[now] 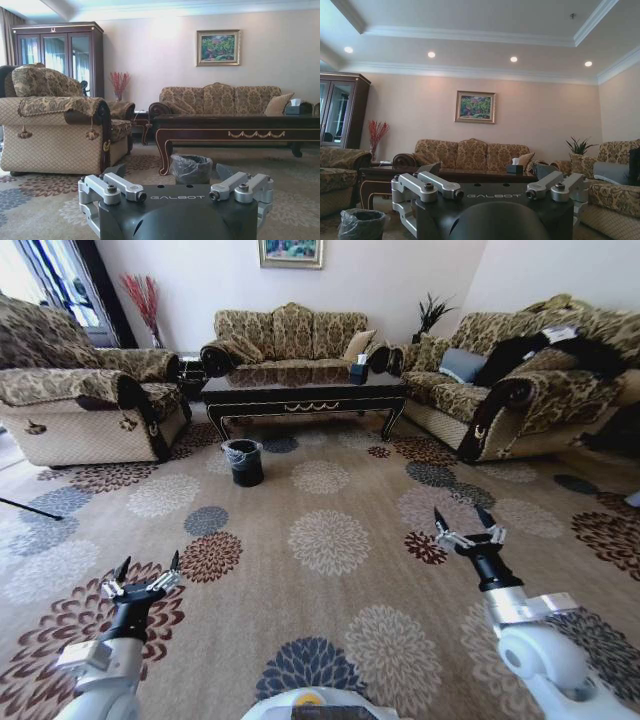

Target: Move to the front of the table and pick up the trash from the floor, then place it into the trash bin.

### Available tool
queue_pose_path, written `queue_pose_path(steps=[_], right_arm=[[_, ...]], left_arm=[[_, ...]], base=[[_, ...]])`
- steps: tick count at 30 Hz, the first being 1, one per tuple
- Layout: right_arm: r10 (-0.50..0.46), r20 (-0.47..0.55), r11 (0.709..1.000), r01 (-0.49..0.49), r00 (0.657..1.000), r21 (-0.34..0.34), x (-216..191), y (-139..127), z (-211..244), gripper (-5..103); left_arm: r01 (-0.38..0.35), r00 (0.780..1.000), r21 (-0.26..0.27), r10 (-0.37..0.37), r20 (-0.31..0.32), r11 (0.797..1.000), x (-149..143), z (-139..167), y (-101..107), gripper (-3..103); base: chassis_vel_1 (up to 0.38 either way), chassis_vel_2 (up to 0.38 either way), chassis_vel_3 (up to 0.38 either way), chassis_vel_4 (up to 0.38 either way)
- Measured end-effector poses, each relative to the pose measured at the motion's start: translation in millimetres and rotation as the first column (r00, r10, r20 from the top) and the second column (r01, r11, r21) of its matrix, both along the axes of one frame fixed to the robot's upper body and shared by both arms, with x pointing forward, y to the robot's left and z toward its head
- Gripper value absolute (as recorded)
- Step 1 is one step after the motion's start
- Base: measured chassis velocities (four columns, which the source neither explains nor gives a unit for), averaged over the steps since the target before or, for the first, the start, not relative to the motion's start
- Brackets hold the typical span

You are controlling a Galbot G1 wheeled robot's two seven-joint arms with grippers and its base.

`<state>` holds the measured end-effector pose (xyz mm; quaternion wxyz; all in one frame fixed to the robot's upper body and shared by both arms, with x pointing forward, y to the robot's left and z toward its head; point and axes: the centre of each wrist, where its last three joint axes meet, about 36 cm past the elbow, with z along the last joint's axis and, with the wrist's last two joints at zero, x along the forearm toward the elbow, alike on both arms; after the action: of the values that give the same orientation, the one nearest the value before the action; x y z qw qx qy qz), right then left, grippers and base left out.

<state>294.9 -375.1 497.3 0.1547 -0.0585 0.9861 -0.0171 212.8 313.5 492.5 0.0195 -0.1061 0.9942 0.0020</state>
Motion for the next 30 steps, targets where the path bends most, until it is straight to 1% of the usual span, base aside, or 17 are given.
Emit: queue_pose_path(steps=[4,30], right_arm=[[0.003,0.003,1.0,-0.003,1.0,-0.003,0.3,0.2,1.7,100],[0.006,0.003,1.0,-0.006,1.0,-0.002,0.7,0.4,1.2,100]], left_arm=[[0.0,1.0,-0.007,0.001,0.007,1.0,-0.9,0.3,-0.5,100],[0.003,1.0,-0.006,-0.003,0.011,1.0,-1.3,0.5,-0.8,100]], base=[[0.0,0.0,0.0,0.0],[0.0,0.0,0.0,0.0]])
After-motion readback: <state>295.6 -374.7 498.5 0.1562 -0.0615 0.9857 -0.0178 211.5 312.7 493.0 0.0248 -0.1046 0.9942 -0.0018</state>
